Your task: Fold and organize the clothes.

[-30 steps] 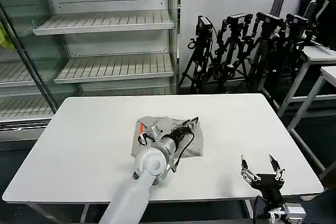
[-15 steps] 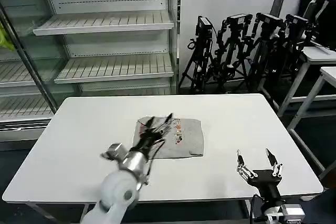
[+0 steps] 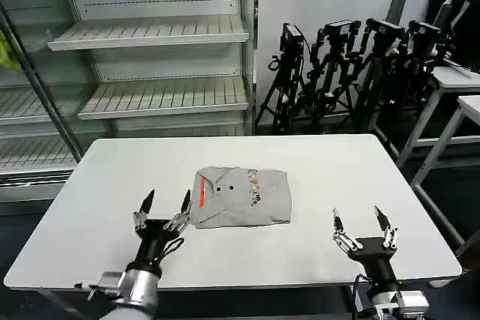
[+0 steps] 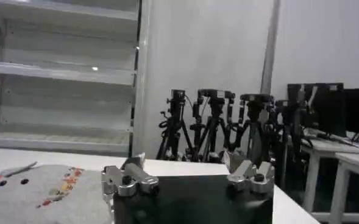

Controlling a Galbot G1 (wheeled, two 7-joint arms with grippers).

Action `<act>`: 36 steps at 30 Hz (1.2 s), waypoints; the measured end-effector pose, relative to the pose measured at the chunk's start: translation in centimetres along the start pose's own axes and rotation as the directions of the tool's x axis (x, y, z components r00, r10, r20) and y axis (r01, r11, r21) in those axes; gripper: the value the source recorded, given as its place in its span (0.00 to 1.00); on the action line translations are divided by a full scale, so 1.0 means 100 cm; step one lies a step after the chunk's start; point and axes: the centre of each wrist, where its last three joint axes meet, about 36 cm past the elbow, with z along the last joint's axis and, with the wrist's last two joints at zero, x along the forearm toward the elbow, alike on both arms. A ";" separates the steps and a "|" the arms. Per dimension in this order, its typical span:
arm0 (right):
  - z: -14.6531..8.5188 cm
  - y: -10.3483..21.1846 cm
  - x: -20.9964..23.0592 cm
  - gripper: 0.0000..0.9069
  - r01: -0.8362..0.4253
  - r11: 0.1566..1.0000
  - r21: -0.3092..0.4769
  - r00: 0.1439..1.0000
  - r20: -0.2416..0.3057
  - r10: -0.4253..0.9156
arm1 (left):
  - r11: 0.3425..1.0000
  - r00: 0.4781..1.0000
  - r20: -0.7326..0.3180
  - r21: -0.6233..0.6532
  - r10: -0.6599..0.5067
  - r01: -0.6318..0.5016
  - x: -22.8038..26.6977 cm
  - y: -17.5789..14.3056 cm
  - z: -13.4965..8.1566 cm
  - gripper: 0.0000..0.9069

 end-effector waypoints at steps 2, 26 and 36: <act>0.003 0.000 -0.003 1.00 -0.001 1.000 0.001 1.000 0.002 0.001 | 0.999 1.000 0.000 -0.031 -0.007 0.007 0.007 0.002 0.001 1.00; 0.006 0.001 -0.014 1.00 0.016 1.000 -0.007 0.999 0.042 -0.016 | 0.986 0.999 0.007 -0.160 -0.042 0.043 0.045 -0.002 0.001 1.00; 0.005 0.003 -0.014 1.00 0.044 0.999 -0.028 0.998 0.036 -0.043 | 0.985 0.999 0.006 -0.163 -0.048 0.049 0.051 -0.004 -0.003 1.00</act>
